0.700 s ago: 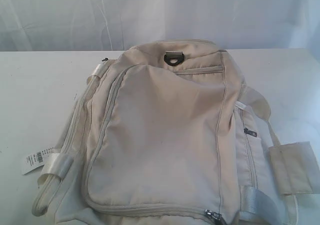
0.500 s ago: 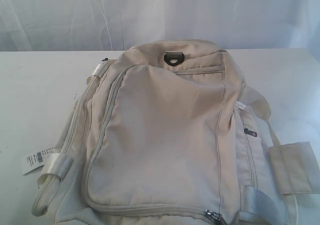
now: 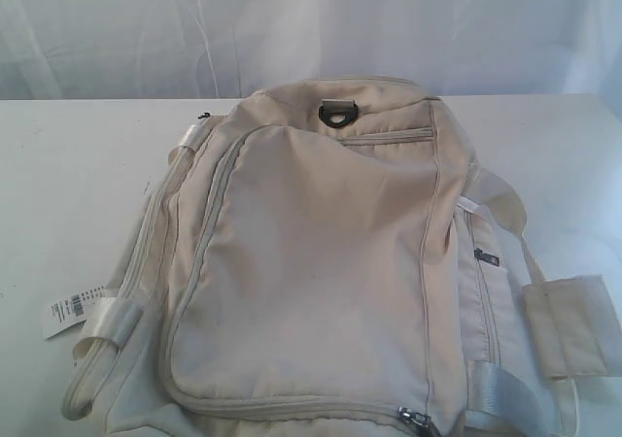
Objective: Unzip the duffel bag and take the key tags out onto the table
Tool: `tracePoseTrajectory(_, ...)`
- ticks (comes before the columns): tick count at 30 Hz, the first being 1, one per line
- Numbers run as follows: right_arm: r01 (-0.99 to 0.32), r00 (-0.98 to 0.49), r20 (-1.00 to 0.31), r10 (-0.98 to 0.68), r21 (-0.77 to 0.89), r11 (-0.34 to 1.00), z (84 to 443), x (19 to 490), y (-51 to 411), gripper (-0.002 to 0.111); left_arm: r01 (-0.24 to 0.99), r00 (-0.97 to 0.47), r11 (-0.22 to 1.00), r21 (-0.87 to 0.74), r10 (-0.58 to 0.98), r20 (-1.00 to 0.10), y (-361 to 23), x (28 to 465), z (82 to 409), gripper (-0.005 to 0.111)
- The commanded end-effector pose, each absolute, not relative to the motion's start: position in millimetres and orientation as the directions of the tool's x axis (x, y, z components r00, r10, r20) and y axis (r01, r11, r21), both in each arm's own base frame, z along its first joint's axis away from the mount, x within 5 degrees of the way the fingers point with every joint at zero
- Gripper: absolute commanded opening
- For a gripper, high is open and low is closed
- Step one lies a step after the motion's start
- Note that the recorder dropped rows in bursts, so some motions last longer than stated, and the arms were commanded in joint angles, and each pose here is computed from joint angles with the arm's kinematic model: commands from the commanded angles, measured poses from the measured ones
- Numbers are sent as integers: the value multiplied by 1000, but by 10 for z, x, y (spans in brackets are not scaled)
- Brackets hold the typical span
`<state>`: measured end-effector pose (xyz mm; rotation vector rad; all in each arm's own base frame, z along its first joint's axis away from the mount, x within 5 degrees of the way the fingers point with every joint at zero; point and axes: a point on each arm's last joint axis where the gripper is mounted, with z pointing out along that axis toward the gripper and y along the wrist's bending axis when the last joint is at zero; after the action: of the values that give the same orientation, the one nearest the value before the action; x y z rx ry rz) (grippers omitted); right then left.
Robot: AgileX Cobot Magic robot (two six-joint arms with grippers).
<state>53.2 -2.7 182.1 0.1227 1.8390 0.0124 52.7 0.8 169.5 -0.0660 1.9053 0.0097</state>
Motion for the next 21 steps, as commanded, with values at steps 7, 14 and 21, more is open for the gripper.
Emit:
tracePoseTrajectory(7,72,-254,-963,88,72,995,1817,533,-24,0,-36,-316,999,-36,-46,-948,-18,427,2125,0)
tracePoseTrajectory(14,72,-254,-963,88,72,995,1817,533,-24,0,-35,-111,999,-27,-31,-993,-24,306,2692,0)
tracePoseTrajectory(21,72,-254,-963,88,72,995,1817,533,-24,0,-44,14,999,-26,-26,-1000,-12,309,2809,0)
